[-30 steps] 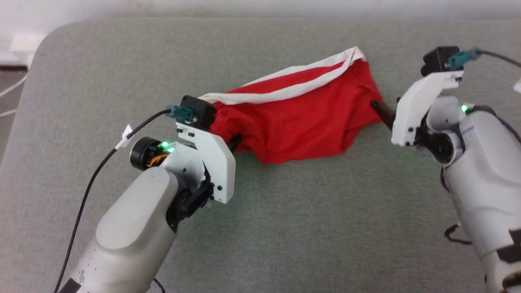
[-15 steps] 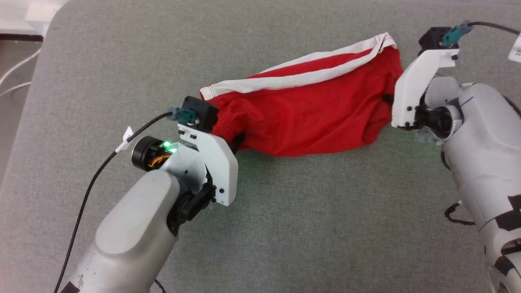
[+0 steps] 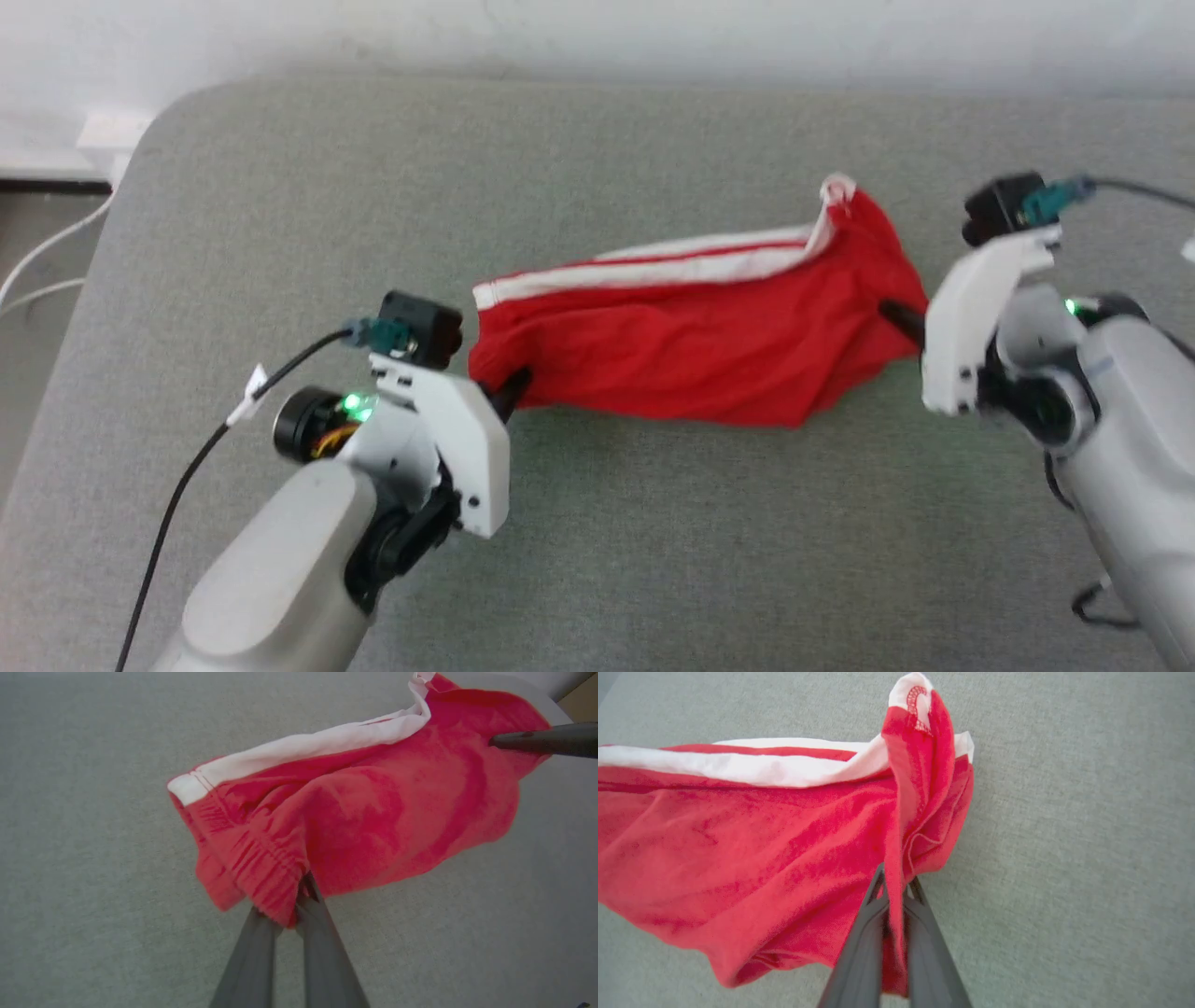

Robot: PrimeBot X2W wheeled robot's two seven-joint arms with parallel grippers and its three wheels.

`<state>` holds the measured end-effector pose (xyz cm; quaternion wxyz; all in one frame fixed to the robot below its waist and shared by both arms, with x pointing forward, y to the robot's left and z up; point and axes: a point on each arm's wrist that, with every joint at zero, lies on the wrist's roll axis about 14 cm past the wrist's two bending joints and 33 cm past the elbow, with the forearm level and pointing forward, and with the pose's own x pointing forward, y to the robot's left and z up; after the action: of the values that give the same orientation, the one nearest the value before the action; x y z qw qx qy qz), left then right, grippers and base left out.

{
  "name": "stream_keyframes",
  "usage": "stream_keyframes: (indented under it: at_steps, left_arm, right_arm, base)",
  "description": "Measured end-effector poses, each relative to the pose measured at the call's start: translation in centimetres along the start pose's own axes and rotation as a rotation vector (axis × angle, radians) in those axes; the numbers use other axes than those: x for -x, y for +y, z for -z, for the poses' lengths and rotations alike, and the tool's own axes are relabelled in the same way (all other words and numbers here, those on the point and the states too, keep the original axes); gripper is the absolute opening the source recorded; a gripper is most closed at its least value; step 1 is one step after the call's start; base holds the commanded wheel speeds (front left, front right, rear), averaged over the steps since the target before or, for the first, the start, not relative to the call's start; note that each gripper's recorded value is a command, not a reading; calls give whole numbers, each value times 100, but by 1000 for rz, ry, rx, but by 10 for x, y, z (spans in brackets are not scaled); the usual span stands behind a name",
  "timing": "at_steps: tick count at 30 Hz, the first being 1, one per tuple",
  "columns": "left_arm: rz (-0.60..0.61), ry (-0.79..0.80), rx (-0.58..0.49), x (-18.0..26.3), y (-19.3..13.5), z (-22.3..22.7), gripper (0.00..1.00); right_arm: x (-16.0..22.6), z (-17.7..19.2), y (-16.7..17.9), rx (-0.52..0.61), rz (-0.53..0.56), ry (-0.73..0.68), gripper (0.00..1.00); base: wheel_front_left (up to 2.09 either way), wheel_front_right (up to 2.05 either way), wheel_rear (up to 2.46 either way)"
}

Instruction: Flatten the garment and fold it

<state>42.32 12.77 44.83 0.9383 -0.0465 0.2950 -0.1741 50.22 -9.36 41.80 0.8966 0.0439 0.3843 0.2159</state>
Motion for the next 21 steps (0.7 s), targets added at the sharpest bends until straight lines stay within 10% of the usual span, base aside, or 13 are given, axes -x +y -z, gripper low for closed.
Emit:
stream_keyframes:
  at_steps: [13, 15, 16, 17, 18, 19, 21]
  left_arm:
    - [13, 162, 71, 34, -26, 77, 0]
    - [2, 196, 82, 37, -28, 90, 0]
    - [6, 208, 98, 39, -31, 95, 0]
    - [14, 224, 111, 40, -34, 100, 3]
    - [22, 242, 125, 41, -38, 106, 38]
    - [31, 257, 142, 43, -42, 111, 98]
    - [34, 276, 176, 45, -47, 119, 100]
  right_arm:
    - [96, 114, -18, -127, 52, -11, 0]
    - [106, 131, -18, -155, 73, 1, 45]
    - [110, 137, -18, -166, 83, 0, 95]
    - [113, 142, -18, -163, 96, 2, 100]
    - [117, 146, -18, -167, 107, -4, 100]
    - [119, 146, -18, -171, 119, -28, 100]
    - [124, 142, -18, -167, 144, -84, 100]
  base:
    - [0, 0, 0]
    - [0, 0, 0]
    - [0, 0, 0]
    - [0, 0, 0]
    - [0, 0, 0]
    - [0, 0, 0]
    - [0, 0, 0]
